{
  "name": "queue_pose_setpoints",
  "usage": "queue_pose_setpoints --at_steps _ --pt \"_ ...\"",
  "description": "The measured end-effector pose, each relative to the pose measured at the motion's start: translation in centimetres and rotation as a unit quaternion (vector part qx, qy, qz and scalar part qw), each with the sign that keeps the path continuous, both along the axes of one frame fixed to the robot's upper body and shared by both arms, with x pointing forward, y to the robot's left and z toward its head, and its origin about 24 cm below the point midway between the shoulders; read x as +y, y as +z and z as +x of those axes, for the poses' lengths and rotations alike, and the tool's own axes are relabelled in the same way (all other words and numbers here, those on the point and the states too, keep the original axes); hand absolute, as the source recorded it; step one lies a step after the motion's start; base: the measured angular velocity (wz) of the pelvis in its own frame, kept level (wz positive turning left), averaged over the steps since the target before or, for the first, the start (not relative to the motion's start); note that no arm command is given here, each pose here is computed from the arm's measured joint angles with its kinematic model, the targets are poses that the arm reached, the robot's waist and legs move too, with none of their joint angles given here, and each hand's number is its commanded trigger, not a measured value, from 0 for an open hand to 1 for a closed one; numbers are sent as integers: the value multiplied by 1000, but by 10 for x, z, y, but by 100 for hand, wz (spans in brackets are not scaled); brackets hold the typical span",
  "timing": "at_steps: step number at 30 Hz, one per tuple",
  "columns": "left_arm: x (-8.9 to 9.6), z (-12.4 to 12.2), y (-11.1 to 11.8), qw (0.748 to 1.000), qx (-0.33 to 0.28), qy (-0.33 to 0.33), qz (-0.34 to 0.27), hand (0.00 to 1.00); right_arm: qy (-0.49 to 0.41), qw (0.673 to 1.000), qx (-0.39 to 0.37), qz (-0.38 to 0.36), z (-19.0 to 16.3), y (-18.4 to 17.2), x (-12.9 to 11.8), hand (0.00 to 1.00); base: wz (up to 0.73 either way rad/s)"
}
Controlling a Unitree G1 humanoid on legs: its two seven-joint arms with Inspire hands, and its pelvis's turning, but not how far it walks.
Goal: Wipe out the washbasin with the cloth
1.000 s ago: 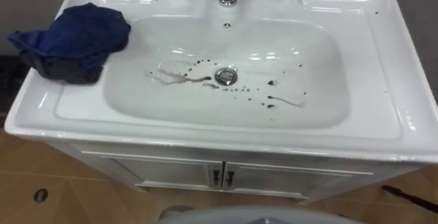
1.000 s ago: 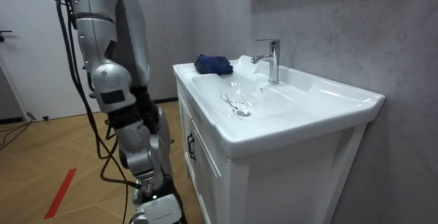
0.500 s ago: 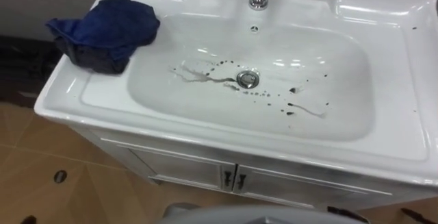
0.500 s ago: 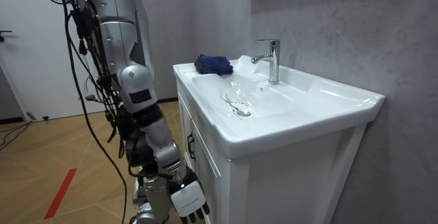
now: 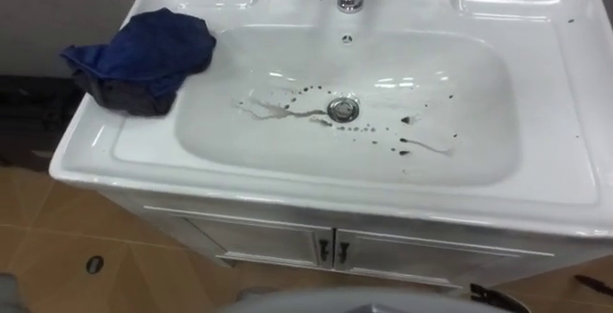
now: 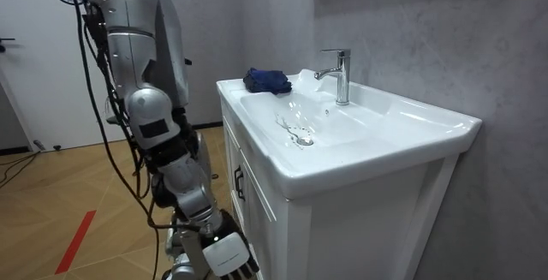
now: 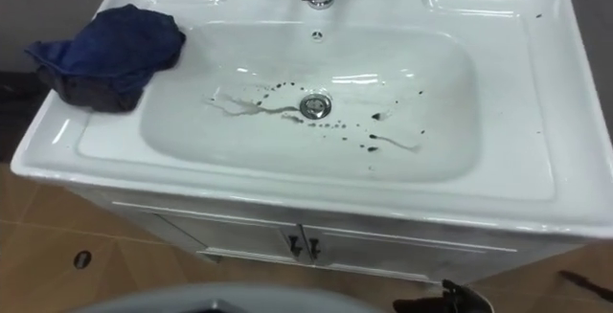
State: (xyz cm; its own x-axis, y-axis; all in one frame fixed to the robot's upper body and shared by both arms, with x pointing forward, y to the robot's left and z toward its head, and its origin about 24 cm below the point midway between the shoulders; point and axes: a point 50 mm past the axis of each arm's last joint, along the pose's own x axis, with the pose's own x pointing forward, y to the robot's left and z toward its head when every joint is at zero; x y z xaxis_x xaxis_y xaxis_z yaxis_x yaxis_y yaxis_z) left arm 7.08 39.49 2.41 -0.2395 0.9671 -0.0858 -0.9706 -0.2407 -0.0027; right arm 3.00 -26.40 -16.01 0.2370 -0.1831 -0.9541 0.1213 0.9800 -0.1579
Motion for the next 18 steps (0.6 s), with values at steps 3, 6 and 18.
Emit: queue_pose_setpoints --at_steps 3,6,18 --pt "-1 12 21 998 -14 -12 60 0 -5 1000 -9 -2 1 0 1 0 -9" --pt "-3 22 37 994 -29 -28 102 0 -25 1000 -16 3 1 0 1 0 -7" --pt "-34 67 39 969 -6 -204 137 0 -57 997 -33 42 1 -1 7 0 -1"
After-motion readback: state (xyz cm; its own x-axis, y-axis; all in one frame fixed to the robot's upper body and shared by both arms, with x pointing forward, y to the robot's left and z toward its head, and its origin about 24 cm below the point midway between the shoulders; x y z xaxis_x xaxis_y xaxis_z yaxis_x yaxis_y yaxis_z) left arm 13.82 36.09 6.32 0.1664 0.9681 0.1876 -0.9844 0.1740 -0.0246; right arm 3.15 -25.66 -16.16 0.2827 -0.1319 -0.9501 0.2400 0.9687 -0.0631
